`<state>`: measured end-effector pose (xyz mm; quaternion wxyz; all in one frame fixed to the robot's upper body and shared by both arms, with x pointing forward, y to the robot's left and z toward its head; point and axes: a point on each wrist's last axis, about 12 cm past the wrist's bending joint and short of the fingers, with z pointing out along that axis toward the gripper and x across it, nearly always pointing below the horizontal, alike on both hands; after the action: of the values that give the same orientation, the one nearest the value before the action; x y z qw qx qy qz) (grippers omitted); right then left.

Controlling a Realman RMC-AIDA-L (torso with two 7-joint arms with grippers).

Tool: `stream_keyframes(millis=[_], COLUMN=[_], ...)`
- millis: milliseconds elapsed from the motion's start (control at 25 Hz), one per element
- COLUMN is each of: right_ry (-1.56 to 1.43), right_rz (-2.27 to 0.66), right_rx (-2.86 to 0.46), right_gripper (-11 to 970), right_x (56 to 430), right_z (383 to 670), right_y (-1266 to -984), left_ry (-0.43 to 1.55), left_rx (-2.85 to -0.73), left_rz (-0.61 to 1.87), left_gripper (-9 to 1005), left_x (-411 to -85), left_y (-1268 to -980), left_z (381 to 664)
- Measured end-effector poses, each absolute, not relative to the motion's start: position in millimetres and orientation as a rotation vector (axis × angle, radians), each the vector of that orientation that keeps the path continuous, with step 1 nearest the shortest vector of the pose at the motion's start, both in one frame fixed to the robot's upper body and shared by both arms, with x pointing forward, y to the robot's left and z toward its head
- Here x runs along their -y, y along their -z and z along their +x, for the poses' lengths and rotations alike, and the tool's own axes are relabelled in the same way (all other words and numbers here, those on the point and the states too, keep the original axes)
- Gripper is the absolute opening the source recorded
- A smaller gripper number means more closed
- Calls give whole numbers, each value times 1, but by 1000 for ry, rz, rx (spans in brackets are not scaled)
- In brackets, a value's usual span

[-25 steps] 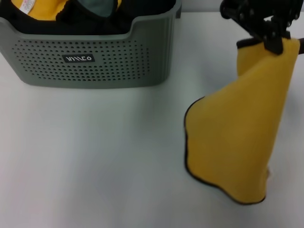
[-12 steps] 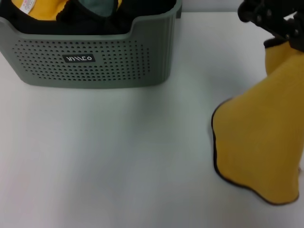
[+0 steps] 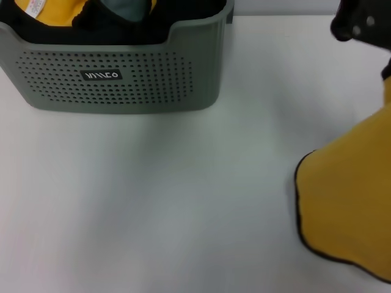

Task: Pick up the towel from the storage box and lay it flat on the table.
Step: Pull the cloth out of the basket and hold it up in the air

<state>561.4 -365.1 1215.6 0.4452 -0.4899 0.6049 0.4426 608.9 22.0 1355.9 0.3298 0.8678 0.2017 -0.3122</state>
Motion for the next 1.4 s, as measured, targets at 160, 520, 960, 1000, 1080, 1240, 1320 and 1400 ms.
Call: stream_keyframes(millis=[160, 520, 960, 1000, 1080, 1240, 1320, 1400], right_ry=[-1098, -1165, -1258, -1262, -1272, -1298, -1326, -1347], right_rz=[-1225, -1229, -1185, -1177, -1169, -1194, -1235, -1255], right_rx=[-1487, -1434, -1366, -1359, -1344, -1317, -1299, -1287], right_gripper=[825, 826, 825, 825, 825, 826, 826, 826], right_x=[362, 345, 321, 320, 316, 305, 295, 291], right_z=[562, 560, 554, 554, 554, 557, 561, 561], right_y=[-1214, -1209, -1194, -1193, -1192, -1194, -1198, -1199], left_ry=[951, 1152, 1349, 1365, 1394, 1428, 1432, 1426], left_rx=[-525, -647, -846, -846, -834, -790, -758, -716], left_rz=[2071, 1675, 1553, 1560, 1581, 1636, 1661, 1680], left_gripper=[29, 28, 29, 29, 29, 28, 28, 28], left_x=[-54, -156, -209, -210, -209, -200, -195, -189], left_y=[-1351, -1316, -1251, -1250, -1249, -1253, -1255, -1259], left_z=[623, 633, 604, 601, 598, 594, 593, 593])
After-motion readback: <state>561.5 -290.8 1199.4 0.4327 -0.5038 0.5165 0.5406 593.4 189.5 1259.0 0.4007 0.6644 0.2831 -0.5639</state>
